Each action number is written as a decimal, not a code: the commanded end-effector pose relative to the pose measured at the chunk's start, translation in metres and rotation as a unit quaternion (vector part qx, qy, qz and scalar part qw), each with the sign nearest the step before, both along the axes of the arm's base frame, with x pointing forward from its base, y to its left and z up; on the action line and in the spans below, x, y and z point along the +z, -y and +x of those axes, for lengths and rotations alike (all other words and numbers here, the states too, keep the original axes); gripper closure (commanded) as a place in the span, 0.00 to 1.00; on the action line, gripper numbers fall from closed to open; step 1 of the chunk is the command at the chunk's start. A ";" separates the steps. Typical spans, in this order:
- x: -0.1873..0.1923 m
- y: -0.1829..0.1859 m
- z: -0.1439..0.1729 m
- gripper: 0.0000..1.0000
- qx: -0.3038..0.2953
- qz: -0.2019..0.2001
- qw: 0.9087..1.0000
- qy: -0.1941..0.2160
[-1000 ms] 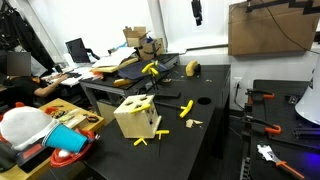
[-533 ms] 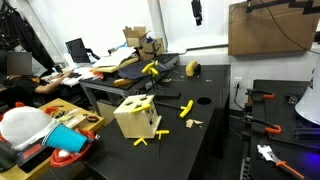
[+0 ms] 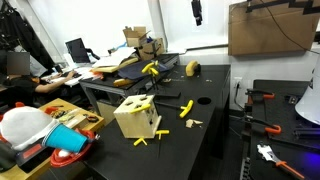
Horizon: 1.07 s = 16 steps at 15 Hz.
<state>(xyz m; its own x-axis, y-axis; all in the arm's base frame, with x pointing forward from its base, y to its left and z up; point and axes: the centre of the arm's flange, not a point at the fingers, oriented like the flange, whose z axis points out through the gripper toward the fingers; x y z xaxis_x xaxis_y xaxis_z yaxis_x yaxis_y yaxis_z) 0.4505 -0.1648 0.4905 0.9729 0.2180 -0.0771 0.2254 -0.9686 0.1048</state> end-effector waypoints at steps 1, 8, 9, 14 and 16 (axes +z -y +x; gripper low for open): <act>0.000 0.001 0.000 0.00 0.003 -0.004 1.000 0.001; -0.018 -0.011 0.016 0.00 -0.009 -0.010 1.000 0.006; -0.021 -0.015 0.020 0.00 -0.010 -0.008 1.000 0.010; -0.036 -0.045 0.039 0.00 -0.022 0.023 0.999 0.033; -0.041 -0.069 0.042 0.00 -0.007 0.039 0.999 0.037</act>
<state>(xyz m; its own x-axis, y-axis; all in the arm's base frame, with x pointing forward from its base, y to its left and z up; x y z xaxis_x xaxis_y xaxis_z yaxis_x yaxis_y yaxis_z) 0.4882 -0.1224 0.4558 0.9803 0.1959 -0.0233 0.1971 -0.9777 0.0719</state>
